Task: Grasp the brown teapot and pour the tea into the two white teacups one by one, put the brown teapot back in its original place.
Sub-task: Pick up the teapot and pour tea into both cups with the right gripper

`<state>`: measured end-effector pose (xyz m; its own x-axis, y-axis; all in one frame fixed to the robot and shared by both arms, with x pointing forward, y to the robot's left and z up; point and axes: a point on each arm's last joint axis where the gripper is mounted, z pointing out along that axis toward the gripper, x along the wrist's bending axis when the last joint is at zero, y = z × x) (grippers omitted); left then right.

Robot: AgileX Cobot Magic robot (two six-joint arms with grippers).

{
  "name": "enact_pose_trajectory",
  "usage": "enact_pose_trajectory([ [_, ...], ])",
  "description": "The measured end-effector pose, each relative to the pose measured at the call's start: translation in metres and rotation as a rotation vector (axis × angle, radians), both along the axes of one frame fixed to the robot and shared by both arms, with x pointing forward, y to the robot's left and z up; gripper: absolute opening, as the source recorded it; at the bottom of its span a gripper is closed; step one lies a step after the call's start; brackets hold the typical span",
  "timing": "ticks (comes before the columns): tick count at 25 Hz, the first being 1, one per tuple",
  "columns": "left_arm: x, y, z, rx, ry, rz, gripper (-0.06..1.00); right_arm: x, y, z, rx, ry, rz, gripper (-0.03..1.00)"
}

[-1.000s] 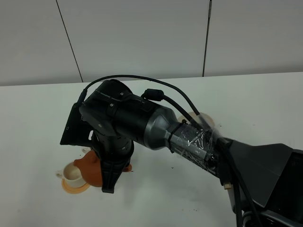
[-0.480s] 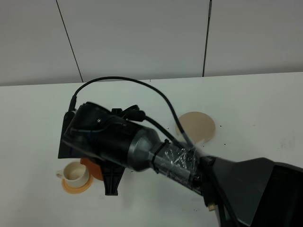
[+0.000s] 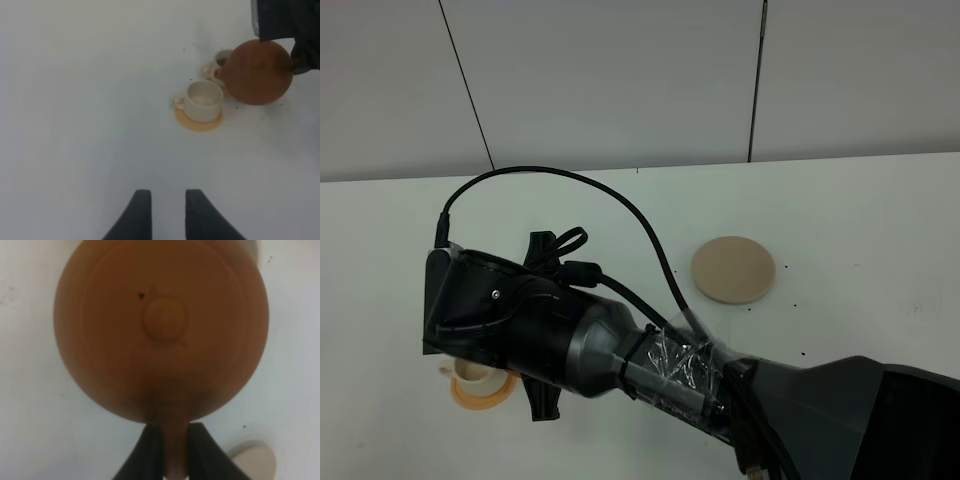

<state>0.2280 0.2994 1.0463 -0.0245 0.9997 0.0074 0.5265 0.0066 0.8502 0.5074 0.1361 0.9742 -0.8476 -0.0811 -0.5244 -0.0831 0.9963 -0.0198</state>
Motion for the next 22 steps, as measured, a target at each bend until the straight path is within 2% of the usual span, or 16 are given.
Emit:
enact_pose_trajectory([
  [6, 0.0, 0.0, 0.0, 0.0, 0.0, 0.0, 0.24, 0.0003, 0.0015, -0.0073, -0.02, -0.014, -0.001, 0.1],
  [22, 0.0, 0.0, 0.0, 0.0, 0.0, 0.0, 0.24, -0.0088, 0.0087, -0.0033, -0.062, -0.11, 0.041, 0.1],
])
